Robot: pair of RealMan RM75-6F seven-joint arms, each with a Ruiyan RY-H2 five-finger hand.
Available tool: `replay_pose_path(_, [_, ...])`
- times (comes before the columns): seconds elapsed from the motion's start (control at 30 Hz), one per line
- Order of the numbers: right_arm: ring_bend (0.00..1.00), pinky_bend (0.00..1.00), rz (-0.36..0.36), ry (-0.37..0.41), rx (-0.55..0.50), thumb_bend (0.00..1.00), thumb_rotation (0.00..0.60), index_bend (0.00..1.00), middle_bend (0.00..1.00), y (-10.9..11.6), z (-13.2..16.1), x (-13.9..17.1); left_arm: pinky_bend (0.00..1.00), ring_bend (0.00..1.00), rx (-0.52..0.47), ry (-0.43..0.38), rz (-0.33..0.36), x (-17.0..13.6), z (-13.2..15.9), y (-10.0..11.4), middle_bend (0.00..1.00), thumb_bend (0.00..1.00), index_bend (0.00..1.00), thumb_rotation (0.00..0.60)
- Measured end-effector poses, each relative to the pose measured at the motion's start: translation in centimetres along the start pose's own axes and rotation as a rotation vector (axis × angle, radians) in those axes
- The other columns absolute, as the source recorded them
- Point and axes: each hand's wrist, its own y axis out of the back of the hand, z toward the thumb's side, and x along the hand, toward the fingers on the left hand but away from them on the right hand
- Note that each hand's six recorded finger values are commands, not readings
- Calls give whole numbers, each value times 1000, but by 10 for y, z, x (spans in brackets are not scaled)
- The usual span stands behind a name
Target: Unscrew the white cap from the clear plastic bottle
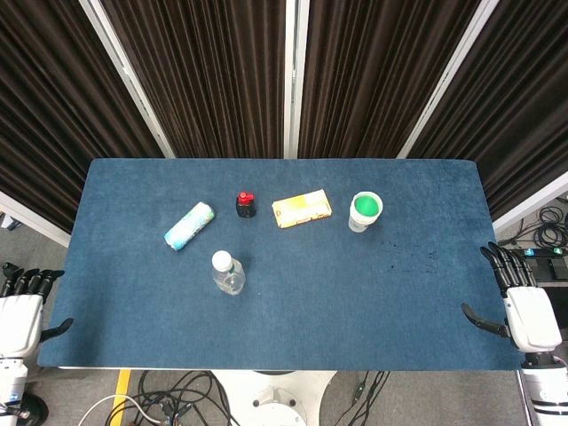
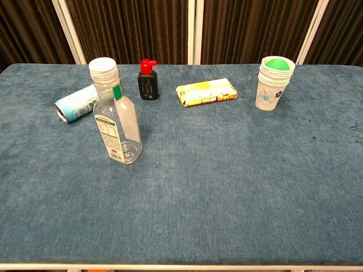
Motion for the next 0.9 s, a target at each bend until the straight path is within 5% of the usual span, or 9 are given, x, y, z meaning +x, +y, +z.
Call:
replay_pose_path(0.5, [0,0,-24,28,-7,158,600,33,11,13,1,1,129,146,-51,-71,28,14,17,2,221,89,220,600])
replay_pose_path(0.7, [0,0,-30,73,-3,157,600,33,11,23,10,-7,142,146,-180,-199,-9,39,45,-4,214,89,203,600])
replay_pose_path(0.9, [0,0,-13,80,-6,157,600,33,12,20,13,-8,149,131,-376,-343,-130,76,88,-29,181,90,158,600])
